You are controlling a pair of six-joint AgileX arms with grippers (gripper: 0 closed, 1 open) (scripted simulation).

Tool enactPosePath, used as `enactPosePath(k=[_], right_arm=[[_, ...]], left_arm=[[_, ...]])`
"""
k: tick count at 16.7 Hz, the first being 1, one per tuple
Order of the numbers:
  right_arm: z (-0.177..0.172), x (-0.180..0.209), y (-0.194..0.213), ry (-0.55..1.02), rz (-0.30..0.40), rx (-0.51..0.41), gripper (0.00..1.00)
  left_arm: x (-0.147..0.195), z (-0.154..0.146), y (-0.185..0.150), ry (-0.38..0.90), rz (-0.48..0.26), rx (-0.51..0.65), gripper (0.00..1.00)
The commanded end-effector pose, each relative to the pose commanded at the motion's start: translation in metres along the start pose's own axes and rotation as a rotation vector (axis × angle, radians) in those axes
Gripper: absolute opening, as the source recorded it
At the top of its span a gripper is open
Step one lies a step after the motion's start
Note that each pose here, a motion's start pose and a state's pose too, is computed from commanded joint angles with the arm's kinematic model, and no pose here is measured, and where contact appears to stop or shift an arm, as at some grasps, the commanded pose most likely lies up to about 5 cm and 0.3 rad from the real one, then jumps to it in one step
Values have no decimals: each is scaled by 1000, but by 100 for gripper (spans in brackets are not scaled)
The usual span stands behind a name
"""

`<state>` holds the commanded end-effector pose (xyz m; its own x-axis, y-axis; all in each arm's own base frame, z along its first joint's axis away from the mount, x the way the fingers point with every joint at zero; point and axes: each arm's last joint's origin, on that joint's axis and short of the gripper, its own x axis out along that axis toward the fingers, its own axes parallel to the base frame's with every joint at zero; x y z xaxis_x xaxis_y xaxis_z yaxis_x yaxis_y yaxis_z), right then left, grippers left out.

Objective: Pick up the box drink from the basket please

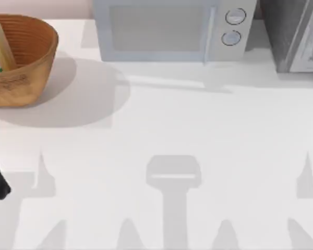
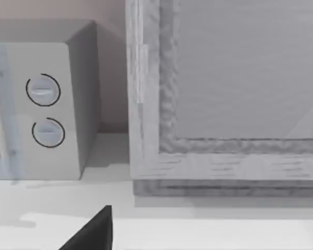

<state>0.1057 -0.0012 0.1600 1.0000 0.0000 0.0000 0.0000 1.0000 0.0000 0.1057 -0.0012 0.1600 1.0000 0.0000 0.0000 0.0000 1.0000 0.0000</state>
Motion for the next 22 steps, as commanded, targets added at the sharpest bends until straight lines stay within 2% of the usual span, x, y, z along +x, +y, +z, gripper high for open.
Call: enactPosePath(k=[6,11,17,22], right_arm=[[0,0,0,0,0,0,100],[0,0,0,0,0,0,100],[0,0,0,0,0,0,100],[0,0,0,0,0,0,100]], left_arm=[[5,3,1,30,3,-6,100],[29,28,4,36,1,-10,100],[93,56,12,3,-8,-8,100],[161,41,24,-8,-11,-7,100]])
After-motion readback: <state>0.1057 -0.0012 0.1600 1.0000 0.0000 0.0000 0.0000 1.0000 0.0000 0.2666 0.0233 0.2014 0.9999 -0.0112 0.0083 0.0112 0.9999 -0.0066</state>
